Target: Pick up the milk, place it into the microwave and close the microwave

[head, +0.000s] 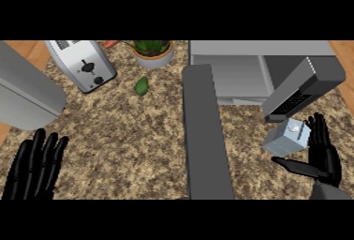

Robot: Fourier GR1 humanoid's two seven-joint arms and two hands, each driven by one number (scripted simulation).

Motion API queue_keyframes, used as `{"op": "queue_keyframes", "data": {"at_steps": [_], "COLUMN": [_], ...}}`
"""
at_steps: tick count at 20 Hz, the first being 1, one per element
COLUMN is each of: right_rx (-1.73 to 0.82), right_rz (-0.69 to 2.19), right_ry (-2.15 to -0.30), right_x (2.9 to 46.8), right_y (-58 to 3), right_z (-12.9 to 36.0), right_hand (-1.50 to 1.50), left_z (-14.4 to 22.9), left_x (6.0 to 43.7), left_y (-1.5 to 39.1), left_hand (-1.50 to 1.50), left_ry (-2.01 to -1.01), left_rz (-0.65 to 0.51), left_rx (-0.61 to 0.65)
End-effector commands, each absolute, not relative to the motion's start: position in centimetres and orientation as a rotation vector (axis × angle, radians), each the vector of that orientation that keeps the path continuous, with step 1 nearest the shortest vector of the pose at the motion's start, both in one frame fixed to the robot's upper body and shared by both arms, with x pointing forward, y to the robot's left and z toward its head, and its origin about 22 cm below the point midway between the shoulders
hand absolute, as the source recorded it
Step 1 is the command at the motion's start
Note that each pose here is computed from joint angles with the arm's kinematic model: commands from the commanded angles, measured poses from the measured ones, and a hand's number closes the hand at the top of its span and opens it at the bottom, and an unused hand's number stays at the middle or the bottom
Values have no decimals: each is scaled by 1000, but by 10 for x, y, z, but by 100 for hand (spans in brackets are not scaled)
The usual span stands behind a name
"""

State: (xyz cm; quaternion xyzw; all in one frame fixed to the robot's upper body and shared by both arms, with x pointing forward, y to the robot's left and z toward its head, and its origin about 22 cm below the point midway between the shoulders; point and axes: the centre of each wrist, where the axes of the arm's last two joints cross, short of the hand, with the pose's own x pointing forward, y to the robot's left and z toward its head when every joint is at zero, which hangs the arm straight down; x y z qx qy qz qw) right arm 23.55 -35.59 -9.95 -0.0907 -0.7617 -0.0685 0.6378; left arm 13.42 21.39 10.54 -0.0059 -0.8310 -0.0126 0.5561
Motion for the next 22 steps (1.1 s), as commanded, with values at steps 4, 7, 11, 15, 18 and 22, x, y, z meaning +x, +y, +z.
{"op": "queue_keyframes", "data": {"at_steps": [4, 7, 11, 15, 18, 22], "right_rx": [-224, -217, -144, -279, -102, 81], "right_rz": [-180, -139, -128, 90, -27, -5], "right_ry": [-1739, -1692, -1741, -1846, -1866, -1895], "right_x": [226, 233, 224, 229, 245, 242], "right_y": [-370, -369, -364, -354, -348, -345], "right_z": [-137, -136, -148, -147, -141, -141], "right_hand": [-150, -150, 150, 150, 150, 150], "left_z": [109, 101, 106, 102, 102, 99], "left_x": [123, 117, 118, 127, 129, 125], "left_y": [216, 229, 231, 218, 218, 224], "left_hand": [-150, -150, -150, -150, -150, -150], "left_ry": [-1969, -1970, -1973, -1964, -1959, -1942], "left_rz": [-38, -33, -48, -42, -28, -34], "left_rx": [-10, -33, -44, -14, -16, -17]}}
